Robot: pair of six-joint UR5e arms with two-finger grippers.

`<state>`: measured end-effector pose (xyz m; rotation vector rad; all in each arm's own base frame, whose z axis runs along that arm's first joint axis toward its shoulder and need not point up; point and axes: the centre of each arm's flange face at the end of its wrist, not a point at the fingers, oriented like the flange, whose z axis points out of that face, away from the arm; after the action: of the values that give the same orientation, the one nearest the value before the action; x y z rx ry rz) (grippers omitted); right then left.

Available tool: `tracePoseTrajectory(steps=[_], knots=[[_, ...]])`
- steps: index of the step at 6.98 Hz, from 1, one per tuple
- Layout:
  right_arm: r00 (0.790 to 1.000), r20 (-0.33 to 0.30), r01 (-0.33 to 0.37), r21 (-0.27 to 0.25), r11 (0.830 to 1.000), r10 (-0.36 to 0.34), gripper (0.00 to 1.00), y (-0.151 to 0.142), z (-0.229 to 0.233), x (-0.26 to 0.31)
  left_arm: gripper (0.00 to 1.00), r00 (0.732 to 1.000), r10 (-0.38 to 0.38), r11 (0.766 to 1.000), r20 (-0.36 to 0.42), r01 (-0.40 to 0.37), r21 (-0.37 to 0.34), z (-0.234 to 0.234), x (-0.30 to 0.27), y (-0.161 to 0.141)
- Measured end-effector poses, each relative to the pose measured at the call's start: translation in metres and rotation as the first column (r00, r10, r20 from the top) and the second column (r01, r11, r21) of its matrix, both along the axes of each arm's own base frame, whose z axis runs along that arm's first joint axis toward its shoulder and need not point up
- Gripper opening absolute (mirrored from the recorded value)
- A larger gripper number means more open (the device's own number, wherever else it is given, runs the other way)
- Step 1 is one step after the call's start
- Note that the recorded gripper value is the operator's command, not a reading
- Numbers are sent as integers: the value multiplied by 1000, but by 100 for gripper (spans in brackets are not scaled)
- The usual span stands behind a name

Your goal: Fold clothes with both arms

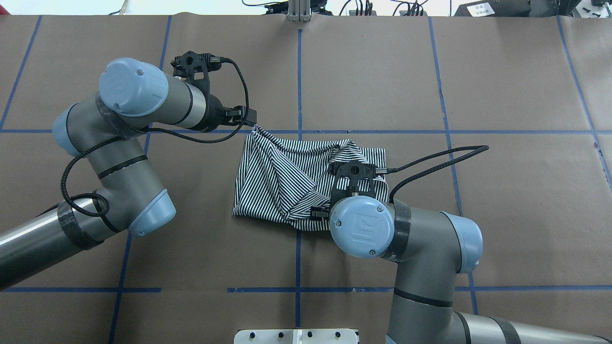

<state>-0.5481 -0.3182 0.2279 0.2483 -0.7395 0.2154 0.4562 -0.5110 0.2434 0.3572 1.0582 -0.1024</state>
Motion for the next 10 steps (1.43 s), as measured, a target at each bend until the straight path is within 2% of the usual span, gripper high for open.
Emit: tracePoseTrajectory(steps=[1,3,5,9,10], knots=[[1000,22,-6,4,1000,6,0,-3,2,-5,100,1000,0,1000,1,0,-1,0,0,0],[997,67,-37,3,999,37,0,-16,6,-10,100,1000,0,1000,1,0,-1,1,-1,1],[995,65,-77,-1,997,76,0,-38,8,3,100,1000,-1,1000,-7,1,5,-2,-5,4],[991,-30,-133,-20,991,133,0,-80,41,14,100,1000,-1,1000,-9,1,6,-3,-8,6],[990,-55,-134,-19,991,133,69,-86,51,9,100,1000,-1,1000,-9,1,6,-3,-8,6]])
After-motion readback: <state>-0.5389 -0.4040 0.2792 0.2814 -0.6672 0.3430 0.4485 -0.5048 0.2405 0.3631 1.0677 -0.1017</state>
